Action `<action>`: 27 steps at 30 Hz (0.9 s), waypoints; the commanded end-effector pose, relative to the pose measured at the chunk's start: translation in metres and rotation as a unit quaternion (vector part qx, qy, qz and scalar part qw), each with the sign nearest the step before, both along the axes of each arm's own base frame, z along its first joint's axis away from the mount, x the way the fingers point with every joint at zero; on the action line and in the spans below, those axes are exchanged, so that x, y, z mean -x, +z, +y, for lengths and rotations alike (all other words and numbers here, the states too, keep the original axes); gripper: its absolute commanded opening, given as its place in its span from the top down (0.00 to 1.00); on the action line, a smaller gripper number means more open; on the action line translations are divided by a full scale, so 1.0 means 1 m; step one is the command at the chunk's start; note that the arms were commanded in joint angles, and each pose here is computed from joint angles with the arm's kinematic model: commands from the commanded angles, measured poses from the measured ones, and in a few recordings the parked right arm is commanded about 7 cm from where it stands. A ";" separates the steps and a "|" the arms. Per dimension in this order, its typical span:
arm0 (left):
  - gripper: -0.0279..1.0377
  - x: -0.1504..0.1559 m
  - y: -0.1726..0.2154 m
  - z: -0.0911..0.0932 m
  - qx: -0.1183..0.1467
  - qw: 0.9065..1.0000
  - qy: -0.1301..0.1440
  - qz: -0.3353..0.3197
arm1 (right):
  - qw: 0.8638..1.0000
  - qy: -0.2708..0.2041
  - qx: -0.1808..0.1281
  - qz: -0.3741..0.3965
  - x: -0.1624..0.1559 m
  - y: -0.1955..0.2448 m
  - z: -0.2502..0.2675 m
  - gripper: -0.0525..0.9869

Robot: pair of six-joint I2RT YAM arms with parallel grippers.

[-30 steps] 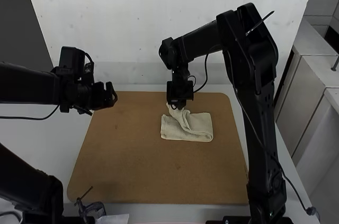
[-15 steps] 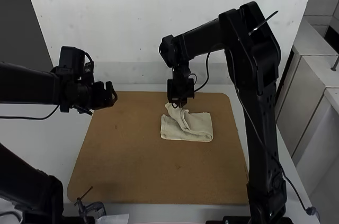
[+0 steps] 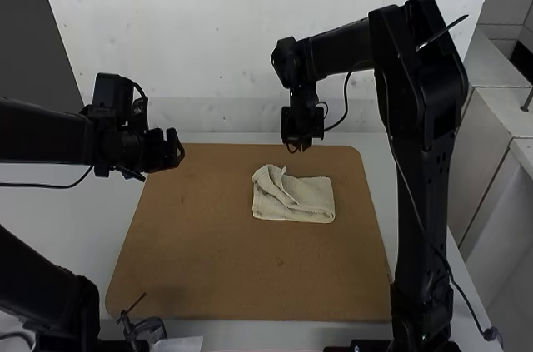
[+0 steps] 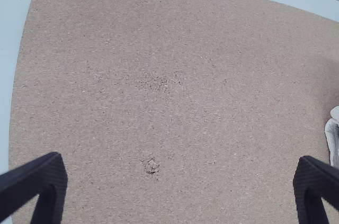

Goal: Fold the towel.

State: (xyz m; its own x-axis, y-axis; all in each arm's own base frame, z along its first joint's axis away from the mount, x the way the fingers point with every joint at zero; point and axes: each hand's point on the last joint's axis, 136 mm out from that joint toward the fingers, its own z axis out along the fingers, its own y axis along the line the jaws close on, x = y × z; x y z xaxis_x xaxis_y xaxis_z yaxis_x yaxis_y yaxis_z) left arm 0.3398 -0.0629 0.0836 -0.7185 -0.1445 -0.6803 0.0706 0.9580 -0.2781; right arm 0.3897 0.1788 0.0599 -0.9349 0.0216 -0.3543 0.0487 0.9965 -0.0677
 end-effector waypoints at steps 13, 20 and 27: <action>0.08 0.005 0.000 0.005 -0.007 1.000 -0.006 -0.008 | 0.997 0.056 0.033 0.035 0.018 -0.052 0.044 0.93; 0.08 0.003 0.000 0.005 -0.007 1.000 -0.006 -0.013 | 0.994 0.094 0.033 0.034 0.035 -0.059 0.075 0.93; 0.08 0.004 -0.001 0.005 -0.006 1.000 -0.008 -0.012 | 0.990 0.130 0.036 0.041 0.058 -0.065 0.101 0.93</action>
State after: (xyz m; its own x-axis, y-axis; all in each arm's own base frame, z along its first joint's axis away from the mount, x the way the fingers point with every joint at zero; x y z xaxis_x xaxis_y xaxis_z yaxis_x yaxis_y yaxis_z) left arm 0.3343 -0.0582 0.0748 -0.7238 -0.1315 -0.6774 0.0717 0.9620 -0.2634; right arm 0.3377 0.2661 -0.0033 -0.9376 -0.2249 -0.2652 -0.1953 0.9716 -0.1334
